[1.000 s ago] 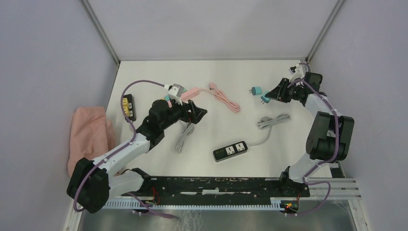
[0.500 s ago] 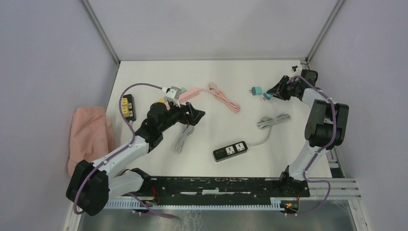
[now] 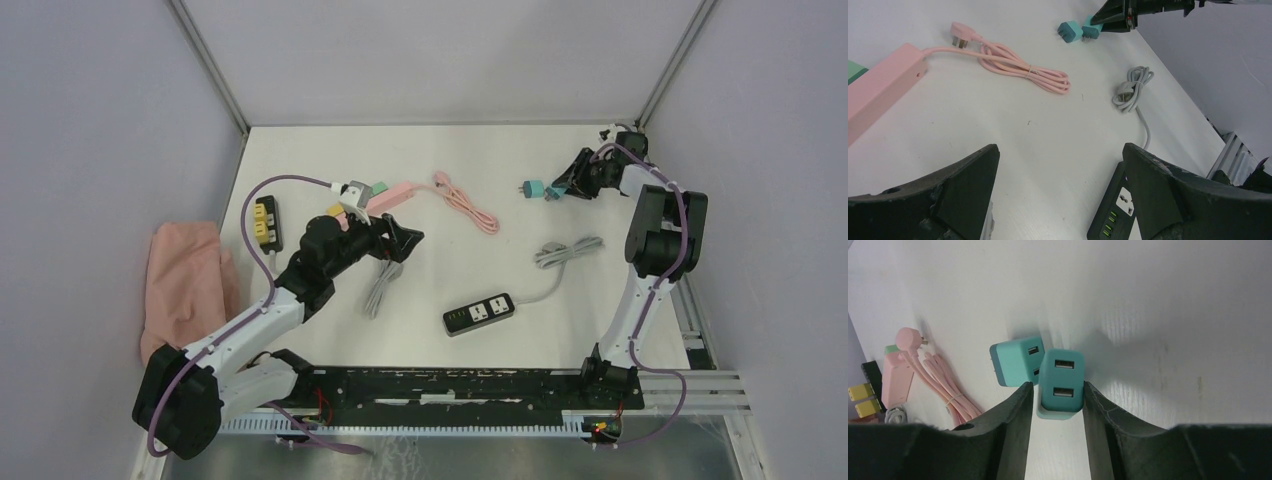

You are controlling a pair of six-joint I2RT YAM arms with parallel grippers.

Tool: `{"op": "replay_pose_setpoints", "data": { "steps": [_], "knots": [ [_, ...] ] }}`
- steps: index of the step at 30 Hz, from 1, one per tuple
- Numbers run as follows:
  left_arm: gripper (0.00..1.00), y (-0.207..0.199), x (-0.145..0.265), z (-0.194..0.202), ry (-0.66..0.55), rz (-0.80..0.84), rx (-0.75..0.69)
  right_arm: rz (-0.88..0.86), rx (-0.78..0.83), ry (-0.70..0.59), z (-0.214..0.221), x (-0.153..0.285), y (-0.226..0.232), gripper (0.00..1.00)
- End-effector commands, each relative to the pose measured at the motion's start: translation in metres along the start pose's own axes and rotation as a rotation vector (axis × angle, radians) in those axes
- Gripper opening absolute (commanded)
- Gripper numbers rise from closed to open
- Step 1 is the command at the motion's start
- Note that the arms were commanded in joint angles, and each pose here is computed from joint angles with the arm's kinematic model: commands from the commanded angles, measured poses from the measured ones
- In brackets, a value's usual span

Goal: Pull the plug off the socket
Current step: Place the plug at the center of the board.

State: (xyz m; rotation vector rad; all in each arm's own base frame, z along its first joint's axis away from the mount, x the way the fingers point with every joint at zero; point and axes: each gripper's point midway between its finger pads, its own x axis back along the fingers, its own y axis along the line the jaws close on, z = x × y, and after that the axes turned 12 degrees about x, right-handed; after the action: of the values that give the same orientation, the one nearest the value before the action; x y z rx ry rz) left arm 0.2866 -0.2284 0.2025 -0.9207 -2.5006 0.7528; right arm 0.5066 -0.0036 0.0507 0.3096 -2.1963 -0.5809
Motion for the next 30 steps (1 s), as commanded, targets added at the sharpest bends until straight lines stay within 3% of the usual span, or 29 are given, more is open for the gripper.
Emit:
{"op": "replay_pose_setpoints", "data": {
  "steps": [1,8,9,10,11,20,30],
  "knots": [
    [1.00,-0.004,0.003,-0.009,-0.028,0.004,0.017,0.020,0.060,-0.006,-0.014,0.005,0.003,0.50],
    [1.00,-0.004,0.007,-0.009,-0.023,-0.003,0.010,0.048,0.171,-0.007,-0.021,0.025,0.006,0.74],
    [1.00,-0.004,0.008,-0.008,-0.022,-0.005,0.006,0.056,0.195,-0.006,-0.022,0.029,0.007,0.81],
    [1.00,-0.003,0.009,-0.008,-0.019,-0.010,0.004,0.064,0.231,-0.003,-0.023,0.034,0.007,0.97],
    [1.00,-0.001,0.009,-0.007,-0.015,-0.018,-0.001,0.076,0.257,0.005,-0.022,0.040,0.007,0.99],
    [1.00,0.010,0.015,-0.009,0.010,-0.089,-0.061,0.077,0.487,-0.059,-0.026,0.111,0.042,1.00],
    [0.99,0.027,0.019,-0.022,0.064,-0.220,-0.197,-0.288,0.659,-0.130,-0.006,0.190,0.146,1.00]
  ]
}}
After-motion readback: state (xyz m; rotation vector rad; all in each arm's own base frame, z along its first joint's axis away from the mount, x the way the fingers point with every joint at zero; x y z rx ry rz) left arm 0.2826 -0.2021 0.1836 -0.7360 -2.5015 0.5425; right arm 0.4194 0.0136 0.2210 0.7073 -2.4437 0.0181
